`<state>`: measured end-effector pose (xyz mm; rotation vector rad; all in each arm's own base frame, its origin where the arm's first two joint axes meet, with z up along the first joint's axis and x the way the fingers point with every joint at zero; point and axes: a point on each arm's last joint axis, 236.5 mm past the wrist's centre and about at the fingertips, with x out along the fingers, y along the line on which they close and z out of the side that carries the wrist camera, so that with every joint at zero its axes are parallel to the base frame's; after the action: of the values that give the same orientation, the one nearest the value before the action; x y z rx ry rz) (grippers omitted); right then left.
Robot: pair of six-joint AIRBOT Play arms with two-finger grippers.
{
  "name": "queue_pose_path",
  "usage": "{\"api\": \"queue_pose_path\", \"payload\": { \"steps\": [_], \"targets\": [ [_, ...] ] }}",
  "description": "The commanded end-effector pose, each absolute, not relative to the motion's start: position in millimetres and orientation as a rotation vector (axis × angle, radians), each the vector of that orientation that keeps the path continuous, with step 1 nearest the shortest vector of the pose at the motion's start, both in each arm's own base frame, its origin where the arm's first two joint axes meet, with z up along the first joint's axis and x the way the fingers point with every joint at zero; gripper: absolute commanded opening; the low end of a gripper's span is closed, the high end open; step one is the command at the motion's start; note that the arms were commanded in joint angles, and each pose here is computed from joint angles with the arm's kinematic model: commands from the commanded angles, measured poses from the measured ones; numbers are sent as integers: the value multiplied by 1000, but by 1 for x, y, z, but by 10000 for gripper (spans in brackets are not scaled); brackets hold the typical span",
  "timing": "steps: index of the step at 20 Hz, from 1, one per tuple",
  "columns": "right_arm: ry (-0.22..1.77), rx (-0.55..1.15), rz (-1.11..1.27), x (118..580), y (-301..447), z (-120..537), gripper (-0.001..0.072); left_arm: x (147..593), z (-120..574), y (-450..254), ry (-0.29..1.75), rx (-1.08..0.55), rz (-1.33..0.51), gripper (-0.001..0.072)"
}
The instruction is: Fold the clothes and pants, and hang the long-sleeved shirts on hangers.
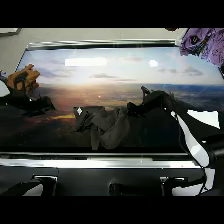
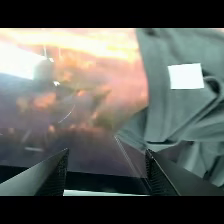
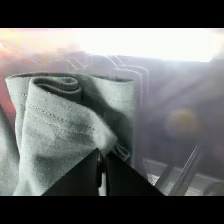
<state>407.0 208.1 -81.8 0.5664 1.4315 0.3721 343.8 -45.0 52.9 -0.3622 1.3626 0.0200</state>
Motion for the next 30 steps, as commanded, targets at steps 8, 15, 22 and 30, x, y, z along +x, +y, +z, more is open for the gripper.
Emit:
{"api": "queue_pose_path", "payload": {
  "steps": [8,15,22,30],
  "targets": [
    [1375,384,340,397,178,-39,34,355,-52,-118,1298,-675,-250,527],
    [1360,389,347,393,178,-22,34,386,-80,-157,1238,-782,-291,168],
    [854,178,131,454,104,142,34,453,91,-61,896,-562,-188,16],
    [326,87,-30,345,20,381,35,335,400,69,276,-202,226,19]
  ]
}}
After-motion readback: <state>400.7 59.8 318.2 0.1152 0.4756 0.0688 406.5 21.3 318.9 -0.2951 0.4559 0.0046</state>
